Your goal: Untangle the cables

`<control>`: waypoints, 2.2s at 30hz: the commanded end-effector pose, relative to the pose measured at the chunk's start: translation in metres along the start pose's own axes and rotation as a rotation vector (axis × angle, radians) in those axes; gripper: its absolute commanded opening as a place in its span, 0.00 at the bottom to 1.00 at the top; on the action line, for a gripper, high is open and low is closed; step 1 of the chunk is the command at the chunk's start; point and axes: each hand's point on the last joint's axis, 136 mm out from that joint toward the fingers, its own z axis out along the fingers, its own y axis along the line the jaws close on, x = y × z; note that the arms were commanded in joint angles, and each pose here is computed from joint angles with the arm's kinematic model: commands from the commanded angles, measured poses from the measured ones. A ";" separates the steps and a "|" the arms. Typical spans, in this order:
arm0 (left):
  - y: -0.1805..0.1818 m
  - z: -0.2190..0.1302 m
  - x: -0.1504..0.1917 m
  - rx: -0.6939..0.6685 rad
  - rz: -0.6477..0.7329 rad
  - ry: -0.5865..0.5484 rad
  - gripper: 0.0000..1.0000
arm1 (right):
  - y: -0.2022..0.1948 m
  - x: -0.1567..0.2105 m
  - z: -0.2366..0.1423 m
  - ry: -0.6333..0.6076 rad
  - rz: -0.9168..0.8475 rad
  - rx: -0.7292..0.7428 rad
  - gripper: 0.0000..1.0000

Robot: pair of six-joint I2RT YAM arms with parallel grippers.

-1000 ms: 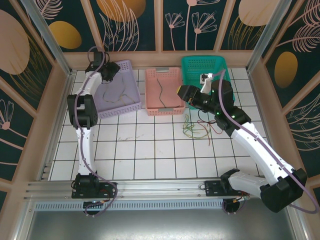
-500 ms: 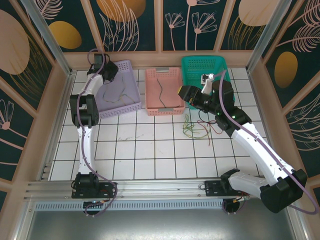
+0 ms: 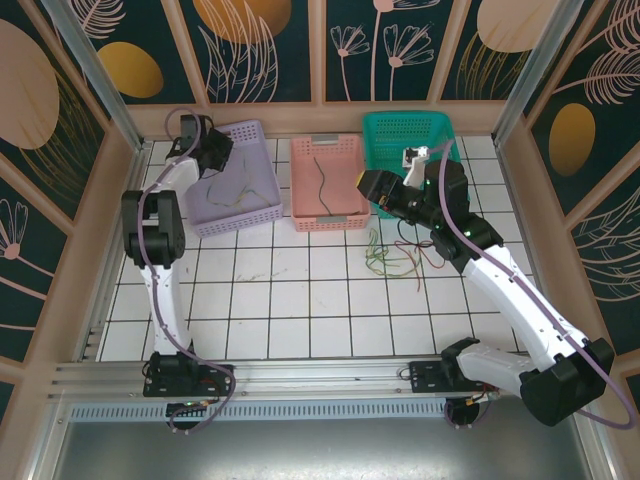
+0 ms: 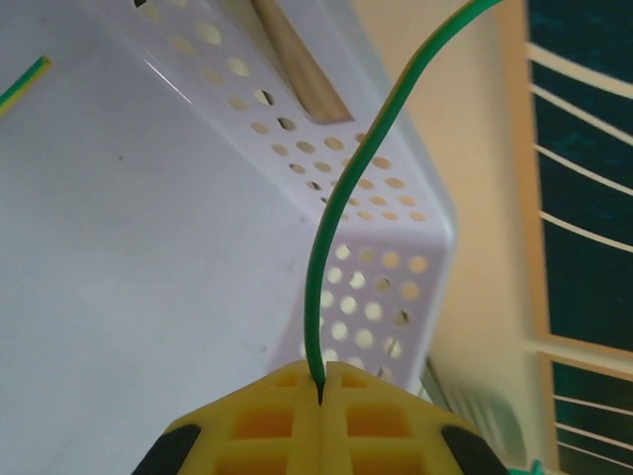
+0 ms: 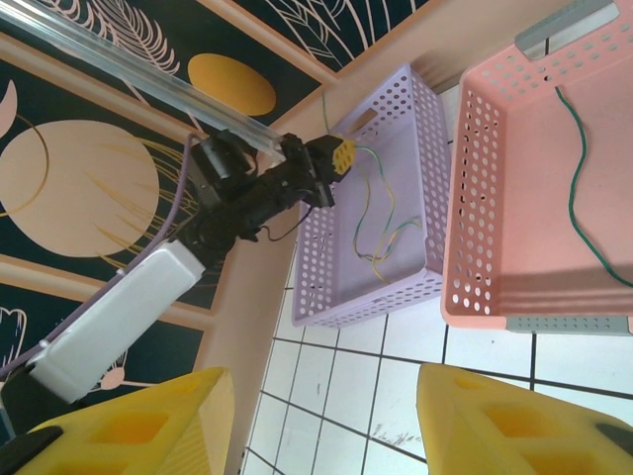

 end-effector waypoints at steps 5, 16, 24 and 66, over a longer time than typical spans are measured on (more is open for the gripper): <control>0.011 -0.028 0.010 0.020 -0.157 -0.008 0.00 | 0.007 -0.002 0.001 -0.003 -0.007 -0.049 0.52; 0.054 -0.013 0.030 -0.078 -0.316 0.062 0.00 | 0.008 0.001 -0.008 -0.009 -0.004 -0.052 0.52; 0.043 0.008 0.032 -0.096 -0.341 0.139 0.38 | 0.006 0.004 -0.013 -0.008 0.004 -0.041 0.52; -0.033 -0.209 0.131 -0.058 0.315 0.142 0.47 | -0.194 0.069 -0.046 0.028 0.157 0.602 0.47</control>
